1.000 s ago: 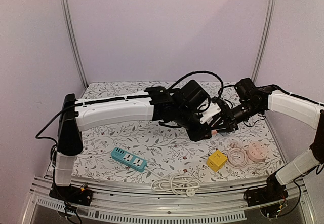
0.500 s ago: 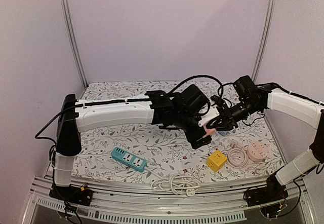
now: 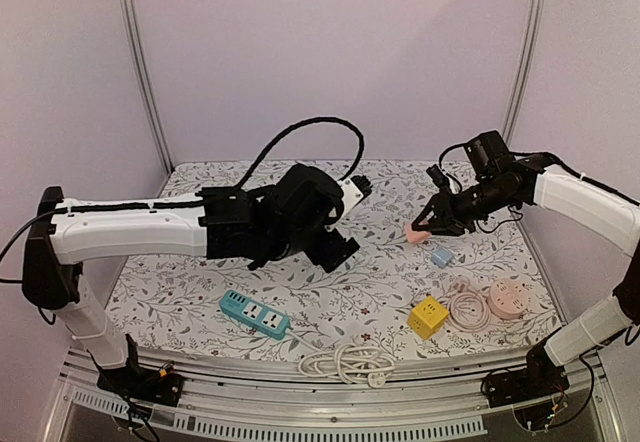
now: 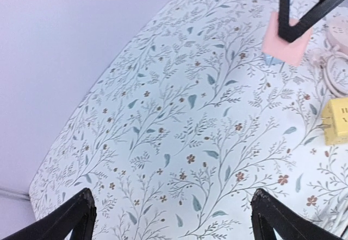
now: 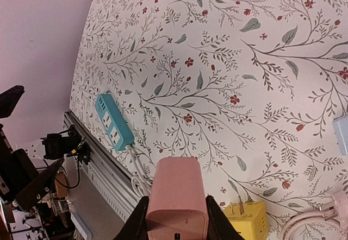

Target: Insert the plug

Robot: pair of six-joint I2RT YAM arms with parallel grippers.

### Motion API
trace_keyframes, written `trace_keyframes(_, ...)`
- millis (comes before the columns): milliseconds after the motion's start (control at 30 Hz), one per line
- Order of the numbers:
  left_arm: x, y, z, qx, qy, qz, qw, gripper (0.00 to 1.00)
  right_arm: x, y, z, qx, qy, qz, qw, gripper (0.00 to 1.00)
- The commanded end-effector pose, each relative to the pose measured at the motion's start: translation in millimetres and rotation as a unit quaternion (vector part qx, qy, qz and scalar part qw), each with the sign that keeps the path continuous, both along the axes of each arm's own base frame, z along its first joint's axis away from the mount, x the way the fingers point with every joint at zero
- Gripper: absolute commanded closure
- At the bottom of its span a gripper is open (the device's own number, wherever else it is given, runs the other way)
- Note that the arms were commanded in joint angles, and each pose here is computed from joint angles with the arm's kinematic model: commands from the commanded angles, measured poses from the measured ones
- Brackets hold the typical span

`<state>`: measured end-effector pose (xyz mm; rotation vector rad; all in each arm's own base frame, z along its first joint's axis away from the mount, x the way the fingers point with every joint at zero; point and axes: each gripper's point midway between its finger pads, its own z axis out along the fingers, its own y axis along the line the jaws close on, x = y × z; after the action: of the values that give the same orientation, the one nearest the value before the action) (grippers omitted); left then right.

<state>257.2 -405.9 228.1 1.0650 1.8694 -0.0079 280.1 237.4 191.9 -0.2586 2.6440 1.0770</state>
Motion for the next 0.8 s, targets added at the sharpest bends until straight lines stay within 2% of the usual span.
trace_keyframes(0,16.2,56.2,-0.8,0.019,-0.04,0.114,0.992,0.0,23.5,-8.5,26.7,-0.021,-0.065,-0.043,0.997,1.0)
trace_keyframes(100,21.8,95.7,-10.4,-0.015,0.017,0.177,0.984,0.01,27.3,-12.1,26.6,-0.035,-0.072,-0.049,0.996,1.0)
trace_keyframes(167,22.8,124.1,-17.9,-0.037,0.048,0.238,0.969,0.01,29.2,-14.4,23.6,-0.043,-0.072,-0.053,0.995,1.0)
trace_keyframes(233,18.4,149.3,-27.4,-0.056,0.076,0.301,0.949,0.0,30.7,-16.3,20.4,-0.052,-0.072,-0.057,0.994,1.0)
trace_keyframes(333,8.8,181.7,-53.9,-0.049,0.139,0.38,0.913,0.01,33.7,-19.3,18.4,-0.06,-0.076,-0.063,0.993,1.0)
trace_keyframes(467,-6.8,207.4,-84.4,-0.043,0.208,0.447,0.869,0.0,36.3,-18.6,17.2,-0.062,-0.08,-0.061,0.993,1.0)
trace_keyframes(533,-11.0,217.3,-95.0,-0.067,0.238,0.482,0.841,0.0,37.2,-17.6,15.5,-0.063,-0.079,-0.058,0.993,1.0)
trace_keyframes(667,-22.4,242.0,-114.4,-0.126,0.302,0.571,0.753,0.01,37.9,-16.1,12.7,-0.065,-0.072,-0.053,0.994,1.0)
trace_keyframes(767,-25.4,250.9,-119.8,-0.175,0.317,0.616,0.7,0.0,36.1,-16.4,10.7,-0.066,-0.07,-0.052,0.994,1.0)
